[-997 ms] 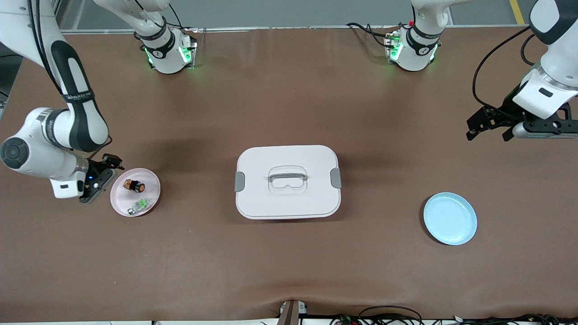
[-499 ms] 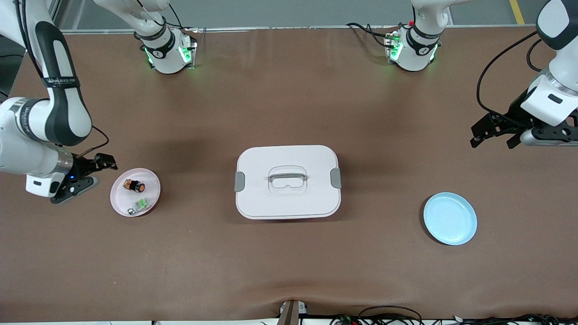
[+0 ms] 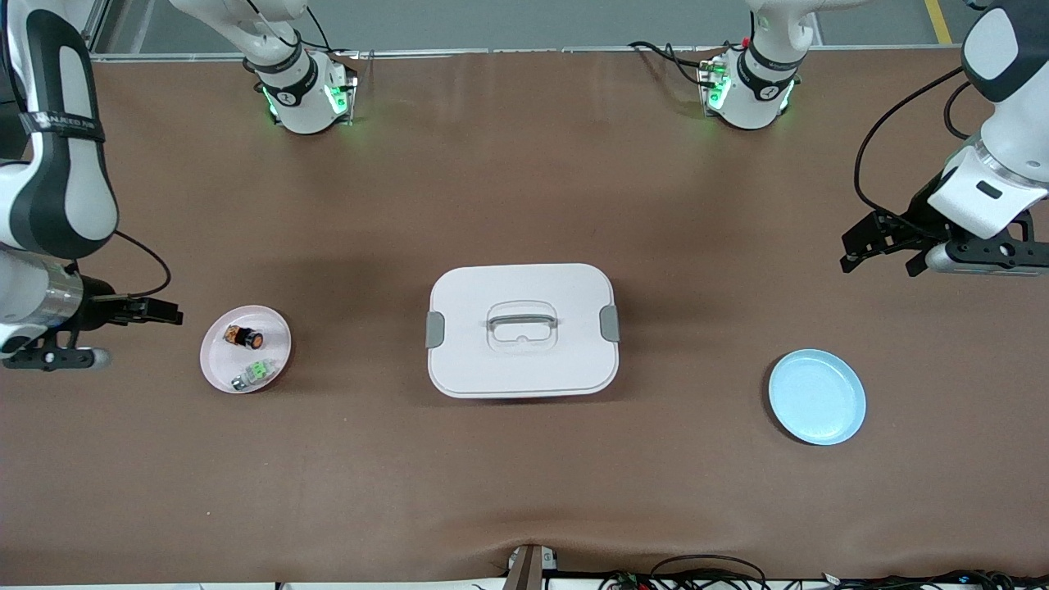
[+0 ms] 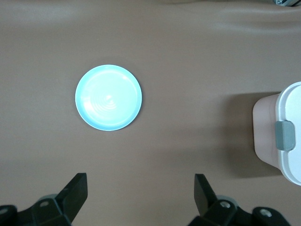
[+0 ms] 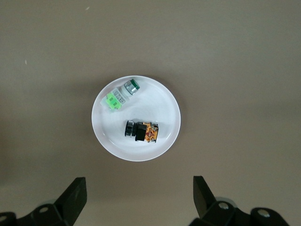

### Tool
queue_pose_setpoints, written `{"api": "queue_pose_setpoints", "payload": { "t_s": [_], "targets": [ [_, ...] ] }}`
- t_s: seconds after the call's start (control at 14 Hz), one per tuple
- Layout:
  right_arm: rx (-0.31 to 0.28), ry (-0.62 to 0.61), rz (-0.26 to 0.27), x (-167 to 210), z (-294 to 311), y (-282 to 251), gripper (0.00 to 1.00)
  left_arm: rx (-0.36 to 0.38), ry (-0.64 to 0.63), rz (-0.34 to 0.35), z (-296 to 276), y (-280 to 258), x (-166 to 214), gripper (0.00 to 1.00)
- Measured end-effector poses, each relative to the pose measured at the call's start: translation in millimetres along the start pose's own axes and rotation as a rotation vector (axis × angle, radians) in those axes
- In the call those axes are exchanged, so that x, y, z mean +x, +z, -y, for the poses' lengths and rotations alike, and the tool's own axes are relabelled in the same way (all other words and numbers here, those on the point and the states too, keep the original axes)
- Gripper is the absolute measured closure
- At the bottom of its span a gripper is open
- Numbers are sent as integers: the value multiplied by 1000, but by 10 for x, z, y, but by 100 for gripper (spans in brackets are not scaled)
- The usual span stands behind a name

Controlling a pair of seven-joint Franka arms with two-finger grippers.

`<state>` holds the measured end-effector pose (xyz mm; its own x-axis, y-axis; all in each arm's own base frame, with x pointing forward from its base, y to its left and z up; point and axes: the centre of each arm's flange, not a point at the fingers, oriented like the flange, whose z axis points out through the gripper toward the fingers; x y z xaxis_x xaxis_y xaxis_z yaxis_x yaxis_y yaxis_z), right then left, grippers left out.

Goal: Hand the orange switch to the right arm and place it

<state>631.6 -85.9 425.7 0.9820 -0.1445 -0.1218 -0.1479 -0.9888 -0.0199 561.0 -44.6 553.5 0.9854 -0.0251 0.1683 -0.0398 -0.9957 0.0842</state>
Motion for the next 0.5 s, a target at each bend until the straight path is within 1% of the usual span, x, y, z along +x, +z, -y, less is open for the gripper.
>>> {"api": "queue_pose_setpoints", "payload": {
  "t_s": [0.07,0.14,0.36,0.5],
  "targets": [
    [1,57,-12,16,12,-144,0,-1,1,0,-2,-2,0,0],
    [2,88,-30,36,22,-284,0,-3,3,0,-13,-1,0,0],
    [9,111,-114,98,41,-713,0,3,13,2,-46,10,0,0],
    [14,115,-140,105,42,-878,0,36,38,5,-76,30,0,0]
  ]
}}
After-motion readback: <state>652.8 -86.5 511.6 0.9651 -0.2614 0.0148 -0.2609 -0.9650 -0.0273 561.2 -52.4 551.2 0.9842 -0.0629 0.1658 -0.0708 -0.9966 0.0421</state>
